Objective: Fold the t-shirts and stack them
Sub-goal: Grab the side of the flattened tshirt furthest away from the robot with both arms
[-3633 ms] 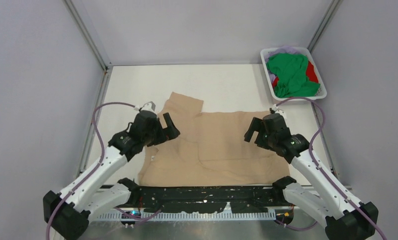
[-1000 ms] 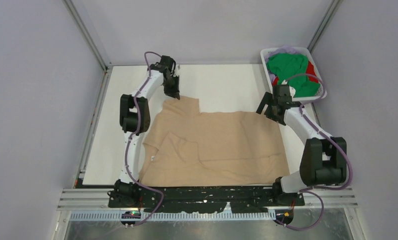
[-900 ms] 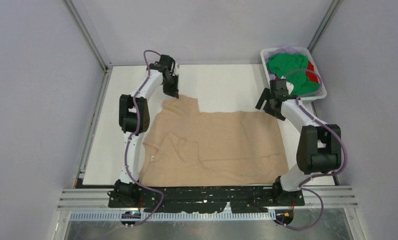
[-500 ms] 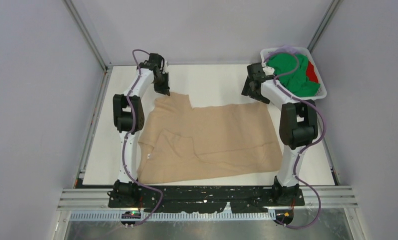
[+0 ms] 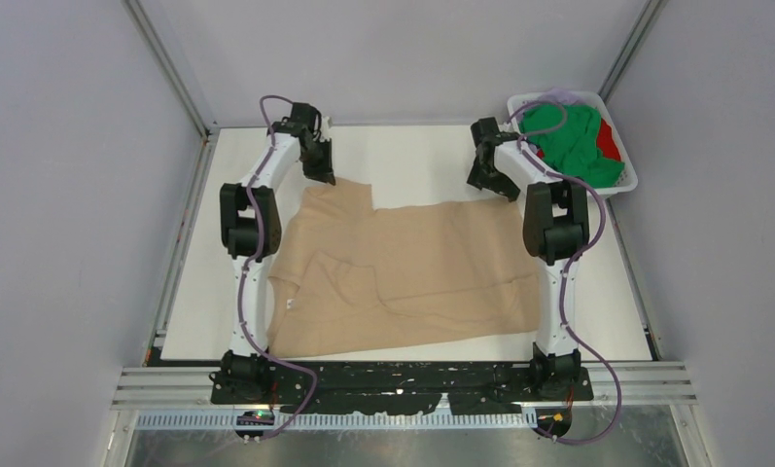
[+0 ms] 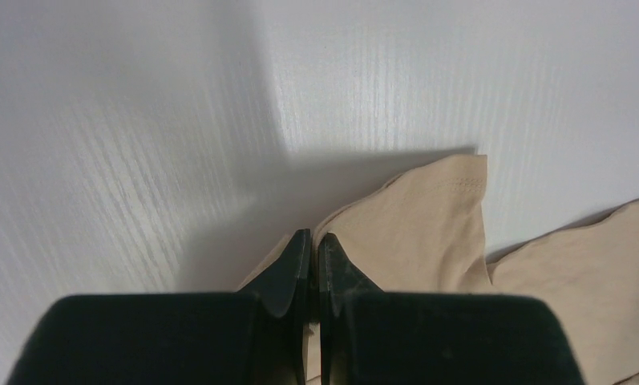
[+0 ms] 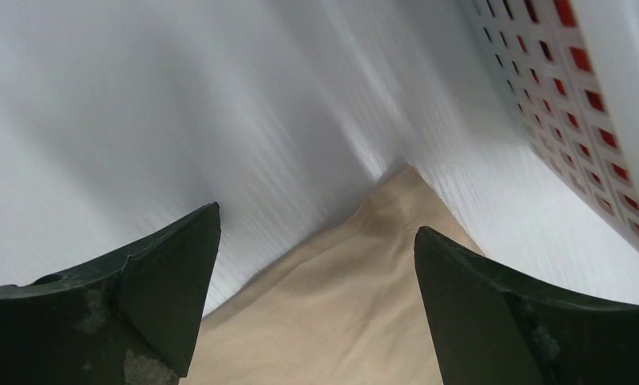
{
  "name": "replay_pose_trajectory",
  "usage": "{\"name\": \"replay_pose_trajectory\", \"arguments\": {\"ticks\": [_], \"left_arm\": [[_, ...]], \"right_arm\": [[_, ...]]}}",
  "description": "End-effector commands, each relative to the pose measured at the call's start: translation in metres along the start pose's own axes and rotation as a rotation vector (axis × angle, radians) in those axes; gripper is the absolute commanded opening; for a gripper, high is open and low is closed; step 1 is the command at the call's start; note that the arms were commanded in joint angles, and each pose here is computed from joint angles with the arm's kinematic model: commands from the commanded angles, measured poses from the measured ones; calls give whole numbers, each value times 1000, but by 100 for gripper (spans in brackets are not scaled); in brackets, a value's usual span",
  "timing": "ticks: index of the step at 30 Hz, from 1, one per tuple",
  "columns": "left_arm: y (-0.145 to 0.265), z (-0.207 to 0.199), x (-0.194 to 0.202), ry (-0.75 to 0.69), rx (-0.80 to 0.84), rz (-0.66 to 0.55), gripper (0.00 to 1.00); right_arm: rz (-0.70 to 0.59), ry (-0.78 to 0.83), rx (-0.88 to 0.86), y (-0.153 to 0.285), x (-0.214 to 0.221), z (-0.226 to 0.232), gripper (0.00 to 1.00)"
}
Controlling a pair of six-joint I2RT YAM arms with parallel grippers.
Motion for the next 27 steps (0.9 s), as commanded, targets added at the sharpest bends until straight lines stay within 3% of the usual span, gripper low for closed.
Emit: {"name": "replay_pose_trajectory", "arguments": {"ticks": [1, 10, 14, 18, 24, 27], "left_arm": [[39, -17, -23, -45, 61, -121, 0], [53, -28, -16, -78, 108, -149, 0], [58, -29, -11, -99, 105, -150, 0], [63, -35, -7, -137, 119, -158, 0], [77, -49, 1, -209, 135, -186, 0], [85, -54, 10, -229, 133, -196, 0]], "right_arm": [[23, 1, 48, 10, 4, -13, 94], [57, 29, 129, 16, 21, -38, 71], [48, 16, 138, 17, 24, -43, 53], [28, 0, 129, 16, 19, -39, 29], [-26, -17, 59, 21, 5, -29, 8], [-55, -16, 17, 31, 1, -29, 5]]}}
Point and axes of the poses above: each gripper's point midway between its finger pads, its own y axis back along the fingers, its own z axis along the line the jaws close on, x = y × z, the point moved 5 cm from there along y, back along the fingers, and after that the axes turned 5 degrees about -y, right-handed, at the moved point
